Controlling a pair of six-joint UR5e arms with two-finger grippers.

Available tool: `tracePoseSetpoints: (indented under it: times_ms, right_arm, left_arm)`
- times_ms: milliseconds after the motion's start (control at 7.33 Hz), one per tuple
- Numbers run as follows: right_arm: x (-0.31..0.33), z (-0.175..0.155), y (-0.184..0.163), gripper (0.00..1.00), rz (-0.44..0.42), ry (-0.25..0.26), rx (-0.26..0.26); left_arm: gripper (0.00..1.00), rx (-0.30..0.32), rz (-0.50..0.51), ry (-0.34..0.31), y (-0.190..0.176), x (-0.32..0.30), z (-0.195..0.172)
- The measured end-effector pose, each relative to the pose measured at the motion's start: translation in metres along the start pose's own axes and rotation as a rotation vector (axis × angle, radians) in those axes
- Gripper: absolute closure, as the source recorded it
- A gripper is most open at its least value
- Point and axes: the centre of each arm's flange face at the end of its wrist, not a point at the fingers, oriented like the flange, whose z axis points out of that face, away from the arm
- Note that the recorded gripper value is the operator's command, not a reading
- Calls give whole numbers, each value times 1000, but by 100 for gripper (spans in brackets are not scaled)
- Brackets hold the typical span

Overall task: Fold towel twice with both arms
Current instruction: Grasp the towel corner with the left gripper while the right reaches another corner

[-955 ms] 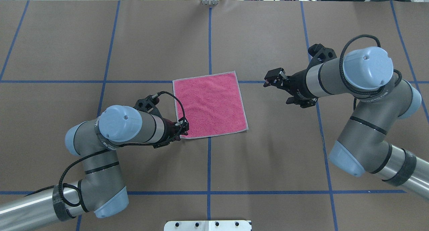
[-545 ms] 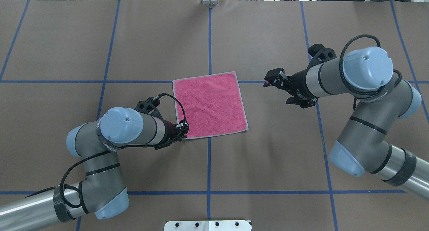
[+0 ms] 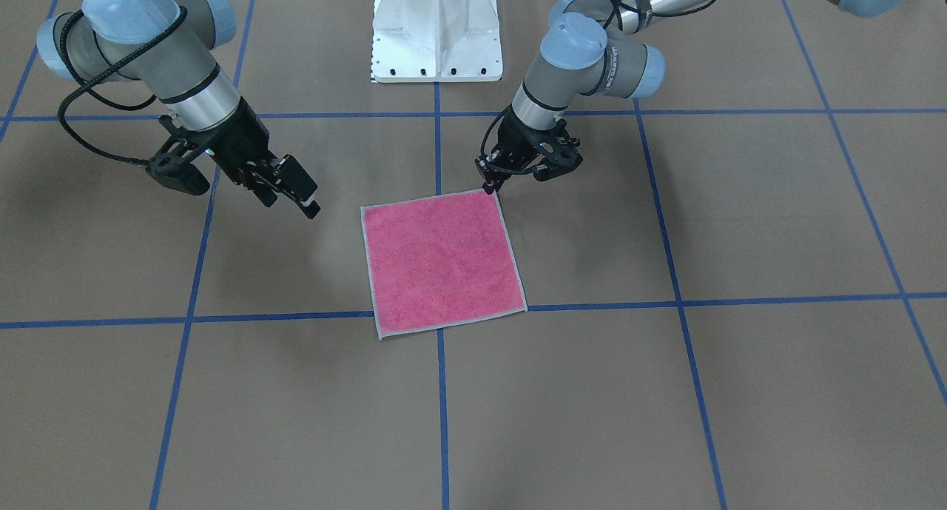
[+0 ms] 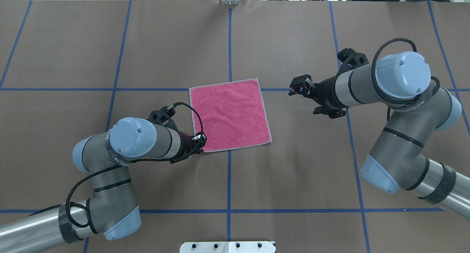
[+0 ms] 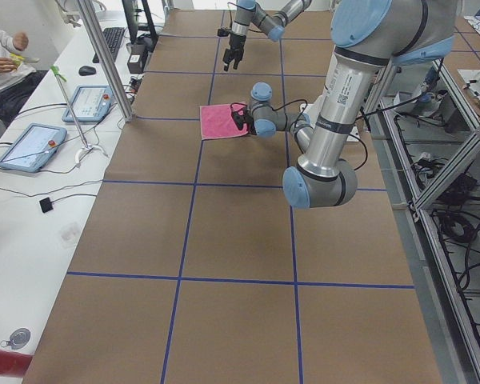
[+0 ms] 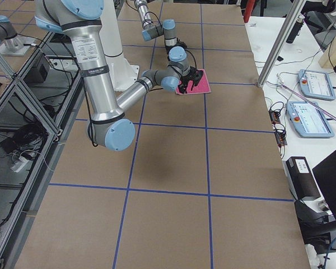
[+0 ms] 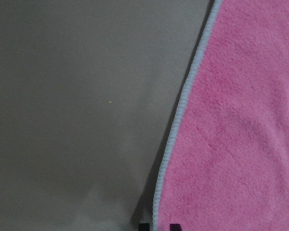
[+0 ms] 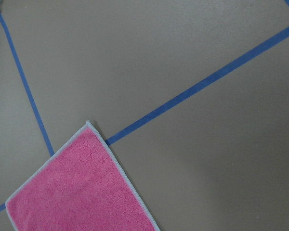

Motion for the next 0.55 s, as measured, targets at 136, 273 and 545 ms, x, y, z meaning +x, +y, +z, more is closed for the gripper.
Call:
tracePoseSetpoints:
  times_ms: [136, 273, 545]
  right_arm:
    - [0, 1, 1, 2, -1, 1, -1]
    - [0, 4, 5, 2, -4, 1, 7]
    - [2, 20, 29, 4, -16, 6, 42]
  left_arm:
    - [100, 0, 0, -1, 0, -1, 0]
    - [100, 1, 0, -2, -1, -2, 0]
    - [100, 1, 1, -2, -1, -2, 0]
